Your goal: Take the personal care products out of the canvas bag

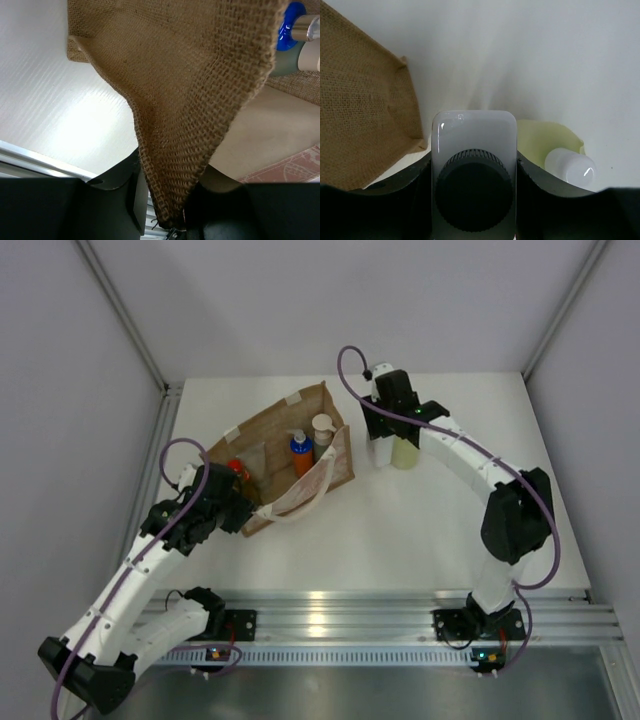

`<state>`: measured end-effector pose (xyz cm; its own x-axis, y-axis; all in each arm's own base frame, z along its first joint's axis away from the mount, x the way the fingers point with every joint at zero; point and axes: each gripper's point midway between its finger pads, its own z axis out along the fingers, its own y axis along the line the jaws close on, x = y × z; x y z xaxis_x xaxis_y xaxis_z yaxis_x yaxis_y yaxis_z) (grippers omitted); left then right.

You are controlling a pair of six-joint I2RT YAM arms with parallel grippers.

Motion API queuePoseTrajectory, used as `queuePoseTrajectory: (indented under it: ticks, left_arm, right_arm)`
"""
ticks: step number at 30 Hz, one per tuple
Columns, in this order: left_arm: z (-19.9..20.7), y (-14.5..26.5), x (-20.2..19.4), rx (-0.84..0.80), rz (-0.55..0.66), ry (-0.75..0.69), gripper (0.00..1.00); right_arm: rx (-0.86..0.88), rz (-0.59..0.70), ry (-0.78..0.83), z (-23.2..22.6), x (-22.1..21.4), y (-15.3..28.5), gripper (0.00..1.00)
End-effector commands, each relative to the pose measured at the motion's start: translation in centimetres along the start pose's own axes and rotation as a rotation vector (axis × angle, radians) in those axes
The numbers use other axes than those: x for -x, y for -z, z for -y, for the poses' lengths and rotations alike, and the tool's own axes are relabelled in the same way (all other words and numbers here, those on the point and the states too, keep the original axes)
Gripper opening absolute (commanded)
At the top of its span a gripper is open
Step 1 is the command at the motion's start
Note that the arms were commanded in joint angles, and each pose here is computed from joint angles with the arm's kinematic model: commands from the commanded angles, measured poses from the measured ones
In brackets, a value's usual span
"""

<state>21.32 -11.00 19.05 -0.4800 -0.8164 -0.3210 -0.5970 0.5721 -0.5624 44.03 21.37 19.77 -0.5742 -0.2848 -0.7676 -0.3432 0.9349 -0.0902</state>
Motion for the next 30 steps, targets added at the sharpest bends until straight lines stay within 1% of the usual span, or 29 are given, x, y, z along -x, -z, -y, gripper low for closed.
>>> queuePoseTrajectory:
  ticks: [1,12,14,17,18,19,21,22,24,25,27,28,30]
  left_arm:
    - [0.3,0.9,0.2,-0.021,0.002,-0.020,0.33]
    - [0.4,0.9,0.3,-0.022,0.004,-0.027,0.34]
    - [0.4,1.0,0.3,-0.024,0.006,-0.026,0.34]
    - [0.4,1.0,0.4,-0.027,0.009,-0.030,0.34]
    - [0.4,1.0,0.4,-0.028,0.011,-0.029,0.34]
    - [0.3,1.0,0.5,-0.027,0.013,-0.031,0.34]
    - [0.4,1.1,0.5,-0.028,0.015,-0.032,0.34]
    - [0.4,1.1,0.6,-0.030,0.017,-0.033,0.34]
    - [0.5,1.1,0.6,-0.030,0.017,-0.035,0.34]
    - [0.5,1.1,0.6,-0.030,0.017,-0.036,0.34]
    - [0.6,1.2,0.7,-0.032,0.018,-0.037,0.34]
    - [0.7,1.2,0.7,-0.032,0.018,-0.040,0.34]
    - [0.8,1.2,0.7,-0.033,0.018,-0.043,0.34]
  right_arm:
    - [-0.001,0.325,-0.076,0.7,8.3,1.5,0.00]
    - [0.026,0.234,-0.110,-0.6,4.4,-3.0,0.00]
    - [0.033,0.220,-0.119,-0.8,4.0,-3.3,0.07]
    - [0.044,0.205,-0.133,-1.1,3.5,-3.4,0.12]
    - [0.044,0.198,-0.135,-1.0,3.3,-3.5,0.16]
    - [0.039,0.187,-0.137,-1.0,3.1,-3.5,0.27]
    - [0.038,0.177,-0.135,-0.9,3.0,-3.5,0.40]
    - [0.036,0.165,-0.135,-0.9,2.9,-3.3,0.49]
    - [0.038,0.175,-0.135,-0.8,3.6,-2.6,0.54]
    - [0.040,0.178,-0.133,-0.8,3.8,-2.3,0.59]
    - [0.034,0.195,-0.137,-0.5,4.7,-1.2,0.64]
    - [0.031,0.204,-0.134,-0.4,5.0,-0.7,0.70]
    - [0.029,0.233,-0.136,-0.1,6.7,0.9,0.71]
